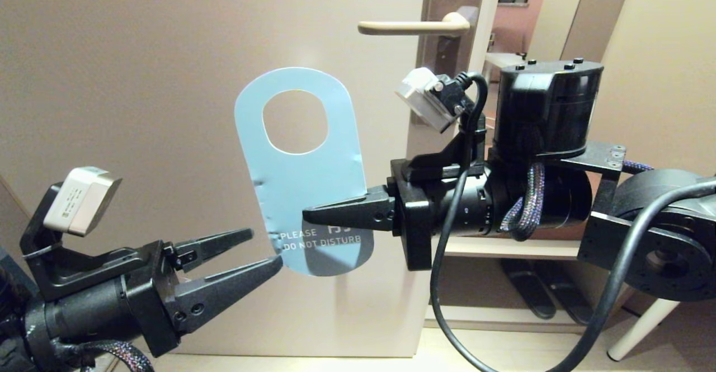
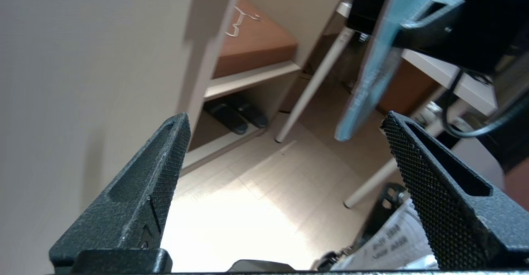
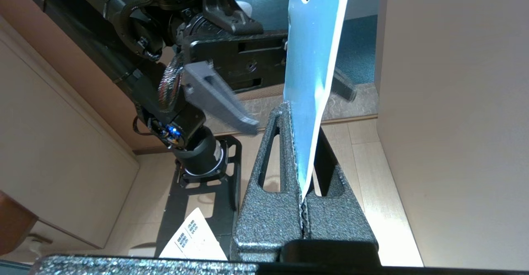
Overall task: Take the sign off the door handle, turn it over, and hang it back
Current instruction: Hand it to the other hand
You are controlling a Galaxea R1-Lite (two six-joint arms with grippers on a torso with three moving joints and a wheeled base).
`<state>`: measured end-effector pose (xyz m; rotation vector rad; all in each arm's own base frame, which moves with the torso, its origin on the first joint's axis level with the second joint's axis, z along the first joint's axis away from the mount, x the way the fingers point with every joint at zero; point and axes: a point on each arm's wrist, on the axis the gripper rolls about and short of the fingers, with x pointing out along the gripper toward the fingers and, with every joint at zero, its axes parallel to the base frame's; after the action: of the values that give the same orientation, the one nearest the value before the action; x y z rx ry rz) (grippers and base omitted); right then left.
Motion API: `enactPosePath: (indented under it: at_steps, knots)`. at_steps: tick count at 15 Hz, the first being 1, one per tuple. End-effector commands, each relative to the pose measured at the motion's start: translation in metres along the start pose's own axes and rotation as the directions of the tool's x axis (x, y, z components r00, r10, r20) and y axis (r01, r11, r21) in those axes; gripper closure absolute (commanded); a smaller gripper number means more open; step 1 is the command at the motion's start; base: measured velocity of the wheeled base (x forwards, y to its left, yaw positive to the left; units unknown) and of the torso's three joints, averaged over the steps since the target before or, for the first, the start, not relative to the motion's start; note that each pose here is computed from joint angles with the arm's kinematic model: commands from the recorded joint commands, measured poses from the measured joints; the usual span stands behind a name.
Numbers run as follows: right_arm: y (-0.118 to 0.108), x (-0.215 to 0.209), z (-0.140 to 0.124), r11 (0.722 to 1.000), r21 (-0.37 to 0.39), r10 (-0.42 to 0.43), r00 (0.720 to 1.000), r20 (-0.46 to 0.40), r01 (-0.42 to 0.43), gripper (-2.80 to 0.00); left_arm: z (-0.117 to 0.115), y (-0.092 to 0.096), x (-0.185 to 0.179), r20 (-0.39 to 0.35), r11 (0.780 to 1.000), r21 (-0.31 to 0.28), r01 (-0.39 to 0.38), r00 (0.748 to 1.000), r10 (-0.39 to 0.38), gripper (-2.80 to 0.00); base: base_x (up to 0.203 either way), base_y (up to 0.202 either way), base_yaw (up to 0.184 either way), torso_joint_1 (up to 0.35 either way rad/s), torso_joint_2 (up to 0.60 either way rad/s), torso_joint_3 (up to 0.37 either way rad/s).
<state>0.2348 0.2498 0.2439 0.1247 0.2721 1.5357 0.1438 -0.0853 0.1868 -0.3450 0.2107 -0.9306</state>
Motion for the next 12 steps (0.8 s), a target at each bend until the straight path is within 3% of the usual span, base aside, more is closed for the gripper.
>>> enactPosePath:
  at_steps: [1,7,12]
  knots:
    - [0.000,0.001,0.000,1.000,-0.001,0.007,1.000,0.001,-0.007,0.00,0.000,0.000,0.001,-0.003,1.000,-0.001,0.016,1.000,-0.016,-2.80,0.000,0.000,0.000,0.000,0.00,0.000]
    - [0.004,0.004,0.000,1.000,-0.003,0.022,1.000,-0.001,-0.022,0.00,0.002,-0.003,0.014,-0.012,0.997,-0.044,0.060,0.998,-0.060,-2.80,0.000,0.000,0.000,0.000,0.00,0.000]
    - [0.005,0.007,0.007,0.999,-0.019,0.029,0.999,0.015,-0.029,0.00,0.001,-0.001,0.023,-0.016,0.996,-0.043,0.075,0.997,-0.076,-2.80,0.000,0.000,0.000,0.000,0.00,0.000]
